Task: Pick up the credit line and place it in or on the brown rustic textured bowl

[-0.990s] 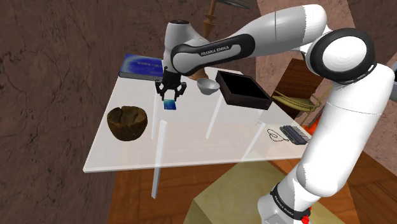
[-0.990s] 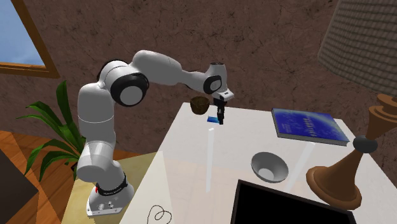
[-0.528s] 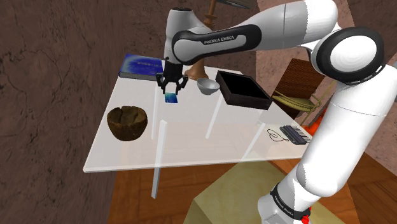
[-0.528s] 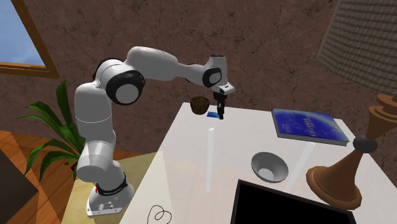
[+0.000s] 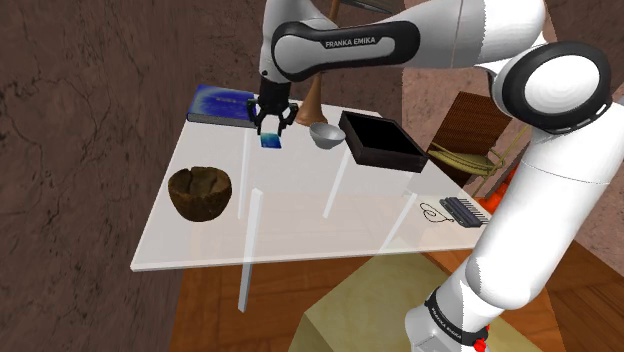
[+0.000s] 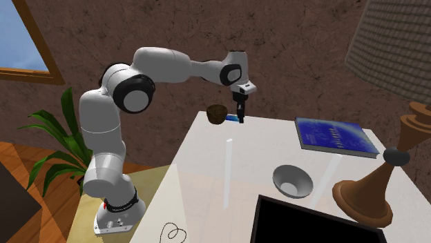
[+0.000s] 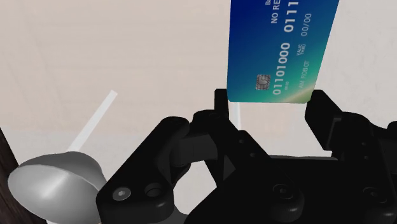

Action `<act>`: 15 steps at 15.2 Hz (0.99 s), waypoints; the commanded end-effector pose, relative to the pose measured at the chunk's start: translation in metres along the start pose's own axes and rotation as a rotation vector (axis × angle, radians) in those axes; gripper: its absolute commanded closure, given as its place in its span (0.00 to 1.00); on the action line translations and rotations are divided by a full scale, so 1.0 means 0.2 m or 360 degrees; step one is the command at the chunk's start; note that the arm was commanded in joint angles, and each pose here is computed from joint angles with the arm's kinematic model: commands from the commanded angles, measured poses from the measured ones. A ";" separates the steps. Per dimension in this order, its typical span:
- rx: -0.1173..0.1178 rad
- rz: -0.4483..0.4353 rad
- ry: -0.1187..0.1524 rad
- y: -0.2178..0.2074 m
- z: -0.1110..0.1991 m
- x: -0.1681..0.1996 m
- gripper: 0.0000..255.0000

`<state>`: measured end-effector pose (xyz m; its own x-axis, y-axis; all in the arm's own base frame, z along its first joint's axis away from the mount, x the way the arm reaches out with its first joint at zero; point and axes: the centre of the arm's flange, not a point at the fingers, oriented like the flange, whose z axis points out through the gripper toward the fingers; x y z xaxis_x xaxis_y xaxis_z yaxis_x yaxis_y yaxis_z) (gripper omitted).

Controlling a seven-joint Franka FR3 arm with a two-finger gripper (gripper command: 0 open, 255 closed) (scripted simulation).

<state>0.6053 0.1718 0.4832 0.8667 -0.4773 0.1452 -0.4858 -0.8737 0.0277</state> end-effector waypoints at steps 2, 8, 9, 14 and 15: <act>-0.0001 0.0000 -0.0001 0.00 -0.08 0.01 1.00; -0.0001 0.0000 -0.0001 -0.20 -0.16 -0.14 1.00; -0.0001 0.0000 -0.0001 -0.25 -0.17 -0.18 1.00; -0.0001 0.0000 -0.0001 -0.51 -0.23 -0.38 1.00; -0.0001 0.0000 -0.0001 -0.56 -0.24 -0.42 1.00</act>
<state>0.5848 0.3027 0.5165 0.8675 -0.4759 0.1448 -0.4843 -0.8745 0.0277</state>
